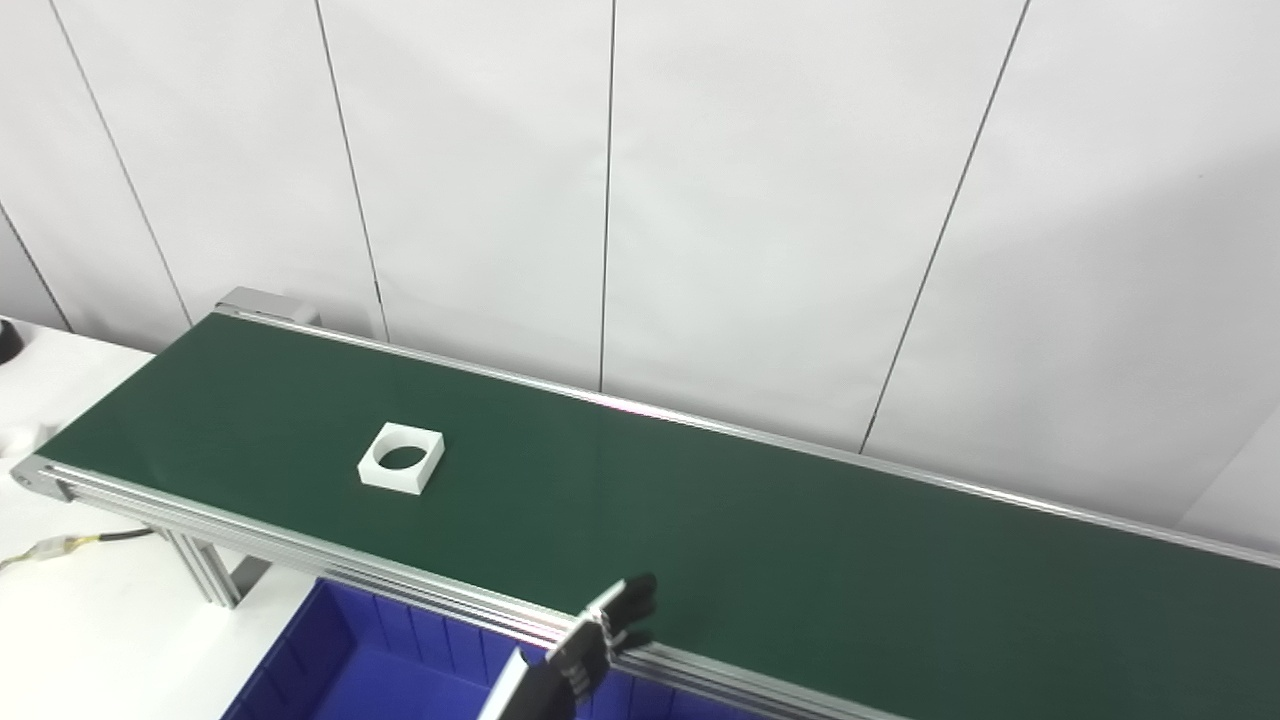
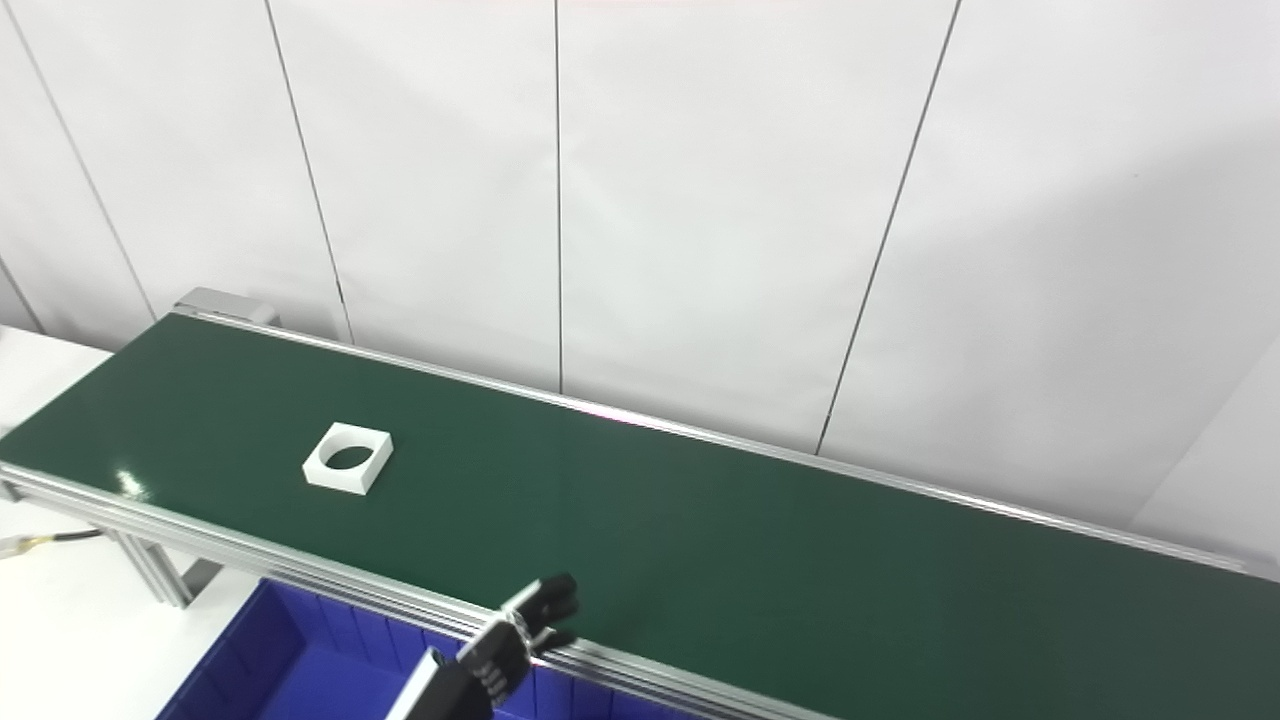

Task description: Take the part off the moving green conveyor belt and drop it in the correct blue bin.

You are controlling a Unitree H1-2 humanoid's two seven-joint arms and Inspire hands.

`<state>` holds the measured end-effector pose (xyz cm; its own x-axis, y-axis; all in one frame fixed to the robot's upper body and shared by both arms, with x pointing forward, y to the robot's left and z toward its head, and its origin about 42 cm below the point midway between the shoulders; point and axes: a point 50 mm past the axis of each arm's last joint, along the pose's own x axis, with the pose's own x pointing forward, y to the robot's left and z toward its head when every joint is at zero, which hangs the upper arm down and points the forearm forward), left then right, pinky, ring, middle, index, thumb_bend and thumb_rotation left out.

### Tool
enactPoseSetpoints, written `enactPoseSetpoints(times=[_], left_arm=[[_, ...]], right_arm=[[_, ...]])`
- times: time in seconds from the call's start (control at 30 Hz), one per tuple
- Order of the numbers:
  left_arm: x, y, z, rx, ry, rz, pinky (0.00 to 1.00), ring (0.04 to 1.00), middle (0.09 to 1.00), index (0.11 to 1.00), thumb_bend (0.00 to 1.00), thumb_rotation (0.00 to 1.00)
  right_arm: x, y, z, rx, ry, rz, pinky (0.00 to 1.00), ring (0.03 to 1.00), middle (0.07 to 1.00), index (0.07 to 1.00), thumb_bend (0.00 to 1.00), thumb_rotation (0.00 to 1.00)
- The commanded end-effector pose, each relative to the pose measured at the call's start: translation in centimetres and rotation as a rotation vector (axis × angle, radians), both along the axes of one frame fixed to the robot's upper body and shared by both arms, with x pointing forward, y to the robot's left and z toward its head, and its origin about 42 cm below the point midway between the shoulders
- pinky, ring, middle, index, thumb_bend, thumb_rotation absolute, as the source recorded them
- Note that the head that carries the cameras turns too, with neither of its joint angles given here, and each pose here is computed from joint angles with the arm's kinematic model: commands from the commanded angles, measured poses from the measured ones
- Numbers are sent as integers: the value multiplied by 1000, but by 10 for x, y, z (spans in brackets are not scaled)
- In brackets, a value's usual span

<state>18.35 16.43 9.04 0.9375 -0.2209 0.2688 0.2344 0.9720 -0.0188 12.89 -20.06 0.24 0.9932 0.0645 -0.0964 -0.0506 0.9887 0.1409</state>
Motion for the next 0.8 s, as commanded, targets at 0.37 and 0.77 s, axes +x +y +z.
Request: enactPoseSetpoints(times=[0.37, 0.77], left_arm=[[41, 26, 38, 95, -214, 101, 810, 884, 909, 895, 848, 815], [73, 42, 59, 178, -296, 127, 879, 933, 949, 936, 802, 896]], right_arm=[[10, 5, 8, -3, -79, 4, 1000, 1000, 1000, 1000, 481, 917], [13, 7, 7, -24, -75, -4, 1000, 1000, 1000, 1000, 547, 890]])
